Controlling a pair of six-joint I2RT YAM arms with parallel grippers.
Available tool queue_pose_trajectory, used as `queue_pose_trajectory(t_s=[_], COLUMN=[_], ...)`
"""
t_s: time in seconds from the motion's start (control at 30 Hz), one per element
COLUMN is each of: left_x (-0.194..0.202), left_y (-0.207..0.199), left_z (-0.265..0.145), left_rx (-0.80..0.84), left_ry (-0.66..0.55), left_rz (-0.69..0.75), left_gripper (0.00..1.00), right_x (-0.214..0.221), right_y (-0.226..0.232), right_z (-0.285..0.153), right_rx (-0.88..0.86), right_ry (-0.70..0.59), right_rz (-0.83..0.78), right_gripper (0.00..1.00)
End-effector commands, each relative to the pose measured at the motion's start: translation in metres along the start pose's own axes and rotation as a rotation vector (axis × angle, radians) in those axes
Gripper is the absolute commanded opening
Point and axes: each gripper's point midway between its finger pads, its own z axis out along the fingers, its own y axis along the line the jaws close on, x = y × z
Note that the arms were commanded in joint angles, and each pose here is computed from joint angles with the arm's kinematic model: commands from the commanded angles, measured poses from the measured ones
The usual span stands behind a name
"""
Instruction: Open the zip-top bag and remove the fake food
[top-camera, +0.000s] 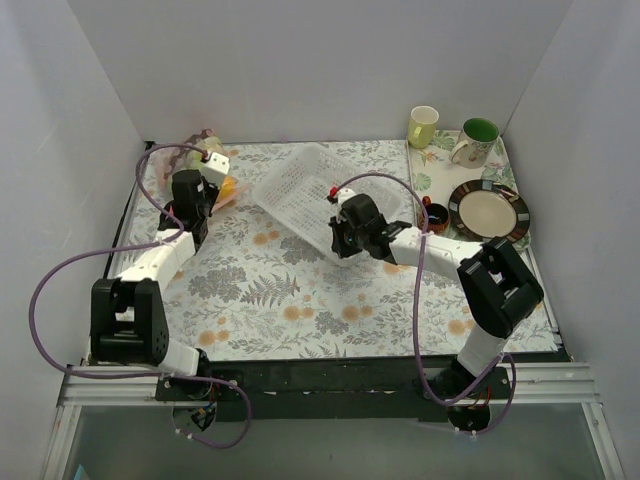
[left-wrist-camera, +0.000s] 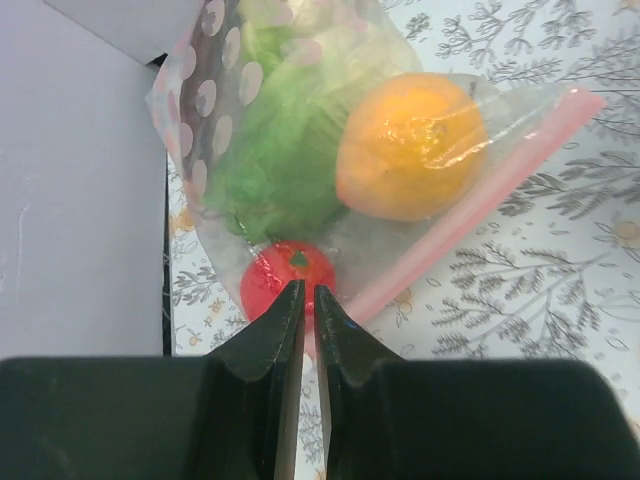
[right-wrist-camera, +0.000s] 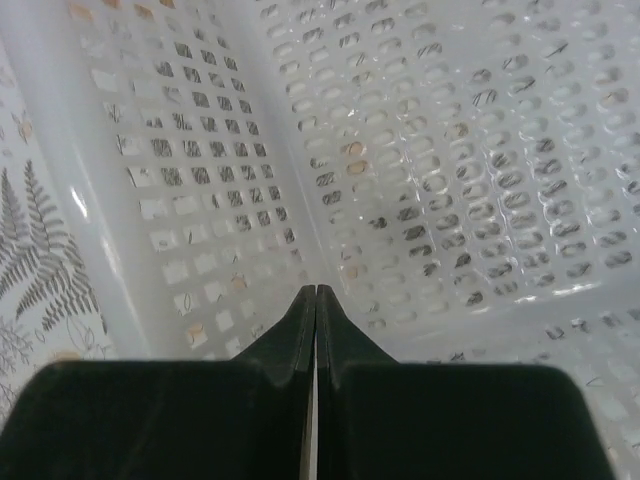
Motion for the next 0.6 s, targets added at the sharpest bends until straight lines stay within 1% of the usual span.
queue_pose_trajectory(t_s=[0.0,0.03,0.07,0.1,0.13,0.17,0.2,0.23,0.27,0.3,0.33,0.37,0.4,0.43,0.47,0.57], left_x=[-0.011,-0.011,-0.016,-0.017,-0.016,-0.017,-0.016,-0.013,-0.010,-0.009,-0.001,0.003,0.004,0.014,0.019,0.031], left_y=[-0.003,-0.004,-0.001,-0.001,-0.002,-0.001,-0.001,-0.003,-0.004,-0.003,-0.006,-0.003,-0.002,-0.006,-0.005,-0.006], left_z=[-0.033,-0.038,-0.044,-0.048,-0.051,-0.054,-0.056,-0.057,-0.057,-0.056,-0.055,-0.054,-0.050,-0.048,-0.046,-0.036], left_rx=[0.087,0.100,0.100,0.105,0.113,0.115,0.116,0.120,0.120,0.113,0.110,0.088,0.073,0.071,0.055,0.018], left_ry=[0.016,0.020,0.006,0.003,0.010,0.006,0.009,0.015,0.020,0.019,0.033,0.043,0.037,0.052,0.057,0.065], left_rz=[-0.024,-0.023,-0.027,-0.027,-0.029,-0.031,-0.035,-0.034,-0.033,-0.031,-0.027,-0.020,-0.020,-0.006,-0.001,0.015], left_gripper=[0.08,0.08,0.08,0.08,0.08,0.08,0.08,0.08,0.09,0.16,0.22,0.24,0.27,0.52,0.56,0.60], right_x=[0.009,-0.002,-0.038,-0.049,-0.071,-0.114,-0.123,-0.138,-0.141,-0.171,-0.175,-0.176,-0.183,-0.184,-0.179,-0.159], right_y=[0.001,0.002,0.009,0.009,0.012,0.023,0.024,0.027,0.028,0.034,0.035,0.035,0.036,0.039,0.041,0.043], right_z=[-0.018,-0.019,-0.024,-0.019,-0.018,-0.026,-0.009,-0.004,0.003,0.015,0.024,0.030,0.046,0.051,0.059,0.075], right_rx=[0.051,0.052,0.049,0.065,0.068,0.060,0.068,0.068,0.078,0.082,0.082,0.088,0.088,0.082,0.072,0.064], right_ry=[0.008,-0.021,-0.094,-0.108,-0.142,-0.209,-0.196,-0.207,-0.180,-0.218,-0.208,-0.183,-0.181,-0.173,-0.152,-0.114], right_rz=[-0.023,-0.032,-0.042,-0.054,-0.073,-0.079,-0.084,-0.091,-0.099,-0.097,-0.094,-0.086,-0.073,-0.064,-0.044,-0.031], right_gripper=[0.03,0.05,0.07,0.09,0.12,0.15,0.16,0.17,0.21,0.22,0.23,0.25,0.25,0.26,0.27,0.28])
